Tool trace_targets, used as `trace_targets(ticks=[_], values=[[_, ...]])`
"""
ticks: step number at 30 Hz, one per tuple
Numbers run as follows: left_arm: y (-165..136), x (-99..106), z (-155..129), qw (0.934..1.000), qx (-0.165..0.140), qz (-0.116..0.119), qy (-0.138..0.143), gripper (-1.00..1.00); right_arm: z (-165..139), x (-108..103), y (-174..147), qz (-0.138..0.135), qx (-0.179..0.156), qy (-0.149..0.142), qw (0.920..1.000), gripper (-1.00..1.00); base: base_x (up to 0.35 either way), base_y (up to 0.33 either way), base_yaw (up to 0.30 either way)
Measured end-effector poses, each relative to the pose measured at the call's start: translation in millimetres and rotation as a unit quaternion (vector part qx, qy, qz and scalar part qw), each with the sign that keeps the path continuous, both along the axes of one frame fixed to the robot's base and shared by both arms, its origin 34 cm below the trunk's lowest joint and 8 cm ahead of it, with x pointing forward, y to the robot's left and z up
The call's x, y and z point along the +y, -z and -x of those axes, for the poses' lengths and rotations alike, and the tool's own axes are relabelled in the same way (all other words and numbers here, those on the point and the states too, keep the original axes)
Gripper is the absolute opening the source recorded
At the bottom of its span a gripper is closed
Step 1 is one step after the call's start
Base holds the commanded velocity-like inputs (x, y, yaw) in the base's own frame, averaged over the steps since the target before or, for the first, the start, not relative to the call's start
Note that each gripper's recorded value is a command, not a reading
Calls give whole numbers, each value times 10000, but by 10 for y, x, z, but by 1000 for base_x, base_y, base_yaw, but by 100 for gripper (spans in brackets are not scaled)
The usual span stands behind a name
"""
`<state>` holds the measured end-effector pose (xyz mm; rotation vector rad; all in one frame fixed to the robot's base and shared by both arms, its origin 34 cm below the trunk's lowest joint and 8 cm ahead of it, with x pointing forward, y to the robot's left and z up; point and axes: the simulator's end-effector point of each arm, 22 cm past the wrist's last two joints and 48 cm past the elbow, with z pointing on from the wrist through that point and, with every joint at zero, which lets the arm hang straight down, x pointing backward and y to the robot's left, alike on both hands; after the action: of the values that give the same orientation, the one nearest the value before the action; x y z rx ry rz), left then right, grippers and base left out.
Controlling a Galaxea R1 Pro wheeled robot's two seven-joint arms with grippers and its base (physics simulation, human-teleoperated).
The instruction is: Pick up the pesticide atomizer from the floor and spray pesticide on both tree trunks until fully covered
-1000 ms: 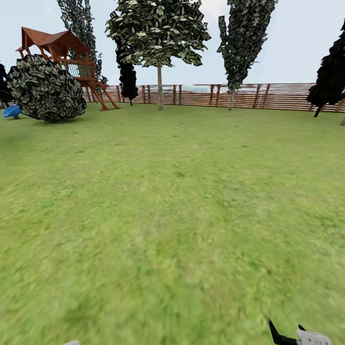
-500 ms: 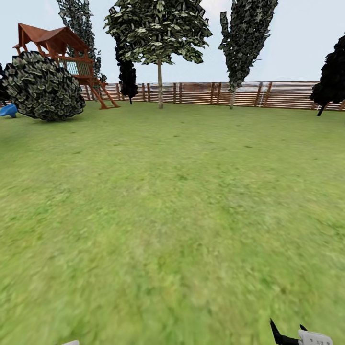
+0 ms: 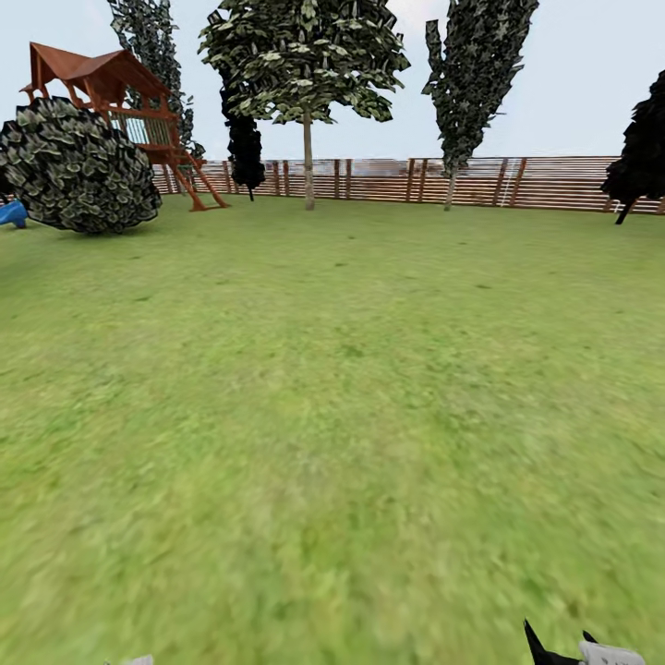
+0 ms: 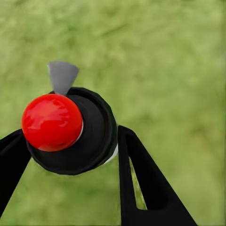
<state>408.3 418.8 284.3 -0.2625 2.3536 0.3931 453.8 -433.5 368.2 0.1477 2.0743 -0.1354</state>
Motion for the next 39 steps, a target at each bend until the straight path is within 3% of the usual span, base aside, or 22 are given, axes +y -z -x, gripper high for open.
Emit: trace_targets(ticks=[39], values=[[-2,0,-2,10000,-7,-2,1,-100,10,12,10,-14,10,-1,10000,100,335,0,5]])
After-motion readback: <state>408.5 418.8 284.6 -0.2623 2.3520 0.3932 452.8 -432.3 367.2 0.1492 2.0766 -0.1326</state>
